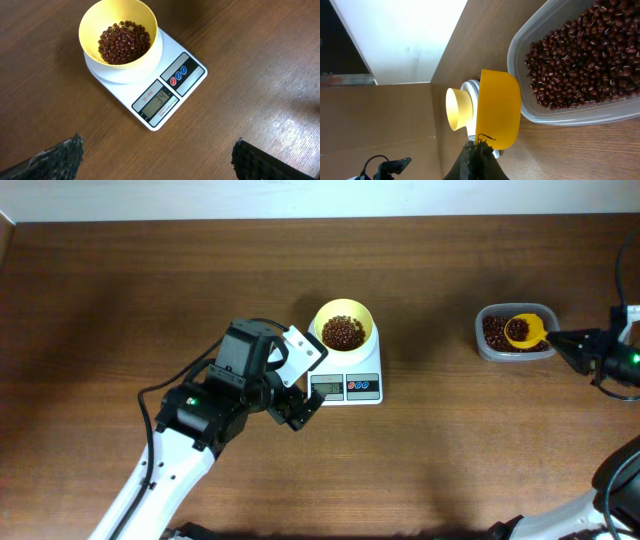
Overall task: Scoop item into bowl and weigh 50g on scale
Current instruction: 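Scoop red beans from the tub with the right gripper, then carry the filled scoop with the right gripper over the yellow bowl, then tilt the scoop with the right gripper, pouring beans gradually into the bowl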
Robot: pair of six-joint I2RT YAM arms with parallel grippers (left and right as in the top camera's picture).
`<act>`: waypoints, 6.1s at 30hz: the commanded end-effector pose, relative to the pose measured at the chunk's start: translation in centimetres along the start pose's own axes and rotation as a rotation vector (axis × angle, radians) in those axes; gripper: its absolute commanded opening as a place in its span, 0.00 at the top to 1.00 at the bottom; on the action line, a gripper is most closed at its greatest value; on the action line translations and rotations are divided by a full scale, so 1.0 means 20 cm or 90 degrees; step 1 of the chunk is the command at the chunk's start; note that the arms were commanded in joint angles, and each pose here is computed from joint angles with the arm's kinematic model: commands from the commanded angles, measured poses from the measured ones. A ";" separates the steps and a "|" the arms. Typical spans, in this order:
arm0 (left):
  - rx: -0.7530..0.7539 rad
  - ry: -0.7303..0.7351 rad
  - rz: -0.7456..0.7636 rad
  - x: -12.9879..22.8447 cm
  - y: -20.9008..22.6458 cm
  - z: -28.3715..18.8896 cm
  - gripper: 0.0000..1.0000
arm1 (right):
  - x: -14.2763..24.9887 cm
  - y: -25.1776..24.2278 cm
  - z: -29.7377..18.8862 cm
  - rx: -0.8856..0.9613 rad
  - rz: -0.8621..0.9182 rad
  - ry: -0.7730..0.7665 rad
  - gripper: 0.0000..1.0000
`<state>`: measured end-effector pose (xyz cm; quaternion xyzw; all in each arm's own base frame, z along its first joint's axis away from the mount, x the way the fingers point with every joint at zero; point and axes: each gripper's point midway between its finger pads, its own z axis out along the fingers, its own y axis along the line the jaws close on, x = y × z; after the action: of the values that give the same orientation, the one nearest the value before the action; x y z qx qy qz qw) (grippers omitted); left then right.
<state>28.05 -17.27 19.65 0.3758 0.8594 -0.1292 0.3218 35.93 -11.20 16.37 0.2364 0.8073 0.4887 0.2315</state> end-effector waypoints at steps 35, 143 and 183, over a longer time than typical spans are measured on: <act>0.005 -0.007 -0.003 -0.01 -0.01 -0.01 0.01 | 0.56 0.60 0.88 -0.132 -0.144 0.297 0.96; 0.005 -0.007 -0.003 -0.01 -0.01 -0.01 0.01 | 0.70 0.62 1.31 -0.084 -0.906 0.254 0.96; 0.006 -0.006 -0.003 -0.01 -0.01 -0.01 0.01 | 0.71 0.57 1.30 -0.051 -0.886 0.272 0.96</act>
<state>28.05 -17.27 19.65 0.3758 0.8594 -0.1292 0.3218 42.39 19.54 14.04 -0.4392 0.7806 0.2907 0.3365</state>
